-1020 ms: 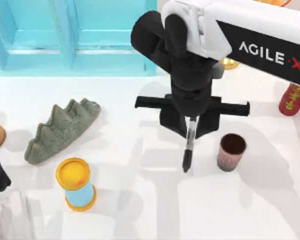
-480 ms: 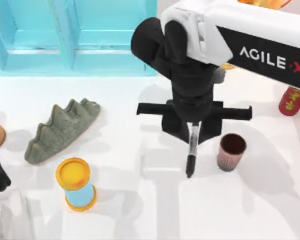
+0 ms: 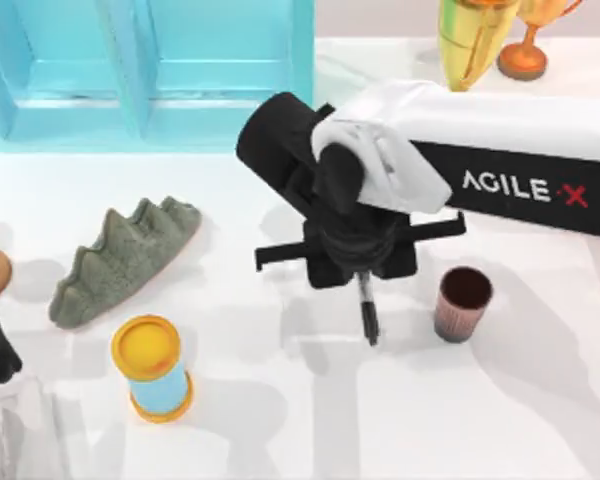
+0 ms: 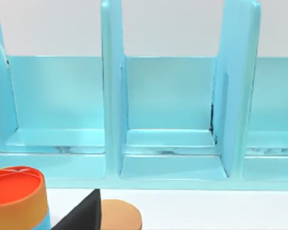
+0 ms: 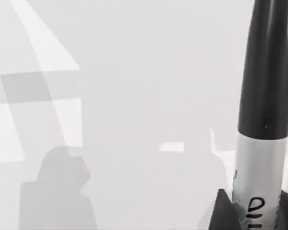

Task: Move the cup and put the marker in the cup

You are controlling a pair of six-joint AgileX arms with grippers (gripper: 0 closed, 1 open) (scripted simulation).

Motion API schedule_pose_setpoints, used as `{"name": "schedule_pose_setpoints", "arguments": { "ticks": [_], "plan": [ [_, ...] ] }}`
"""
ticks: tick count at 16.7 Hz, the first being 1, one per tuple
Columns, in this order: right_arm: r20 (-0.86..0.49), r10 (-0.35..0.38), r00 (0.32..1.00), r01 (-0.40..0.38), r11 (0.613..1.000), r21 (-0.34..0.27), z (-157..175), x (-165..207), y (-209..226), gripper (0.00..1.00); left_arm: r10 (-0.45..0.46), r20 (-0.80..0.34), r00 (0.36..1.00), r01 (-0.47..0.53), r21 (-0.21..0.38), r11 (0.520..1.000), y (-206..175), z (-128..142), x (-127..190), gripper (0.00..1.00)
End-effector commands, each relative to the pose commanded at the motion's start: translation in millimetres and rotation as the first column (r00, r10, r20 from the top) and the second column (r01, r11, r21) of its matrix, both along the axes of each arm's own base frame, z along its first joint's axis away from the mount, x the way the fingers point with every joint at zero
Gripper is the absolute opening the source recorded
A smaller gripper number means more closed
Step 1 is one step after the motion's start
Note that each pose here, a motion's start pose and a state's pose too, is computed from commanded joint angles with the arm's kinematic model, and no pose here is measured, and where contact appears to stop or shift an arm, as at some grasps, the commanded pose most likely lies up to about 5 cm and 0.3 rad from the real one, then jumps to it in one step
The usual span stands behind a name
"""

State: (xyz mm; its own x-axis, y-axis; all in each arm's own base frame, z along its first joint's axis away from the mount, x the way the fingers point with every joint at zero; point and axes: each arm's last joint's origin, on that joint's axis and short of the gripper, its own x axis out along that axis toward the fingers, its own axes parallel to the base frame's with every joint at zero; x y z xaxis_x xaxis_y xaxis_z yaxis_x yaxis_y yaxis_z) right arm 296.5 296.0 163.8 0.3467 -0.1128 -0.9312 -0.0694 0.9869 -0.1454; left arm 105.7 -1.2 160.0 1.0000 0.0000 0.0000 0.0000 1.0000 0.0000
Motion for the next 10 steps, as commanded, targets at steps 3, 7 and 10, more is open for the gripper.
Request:
{"name": "schedule_pose_setpoints", "arguments": {
  "ticks": [3, 7, 10],
  "plan": [
    [0.227, 0.131, 0.965, -0.132, 0.991, -0.011, -5, -7, 11, 0.0, 0.0, 0.0, 1.0, 0.0, 0.0, 1.0, 0, 0, 0, 1.0],
    [0.53, 0.24, 0.813, -0.233, 0.969, -0.082, -5, -25, 21, 0.0, 0.0, 0.0, 1.0, 0.0, 0.0, 1.0, 0, 0, 0, 1.0],
    [0.711, 0.256, 0.655, -0.225, 0.964, -0.139, 0, -44, 23, 0.0, 0.0, 0.0, 1.0, 0.0, 0.0, 1.0, 0, 0, 0, 1.0]
  ]
}}
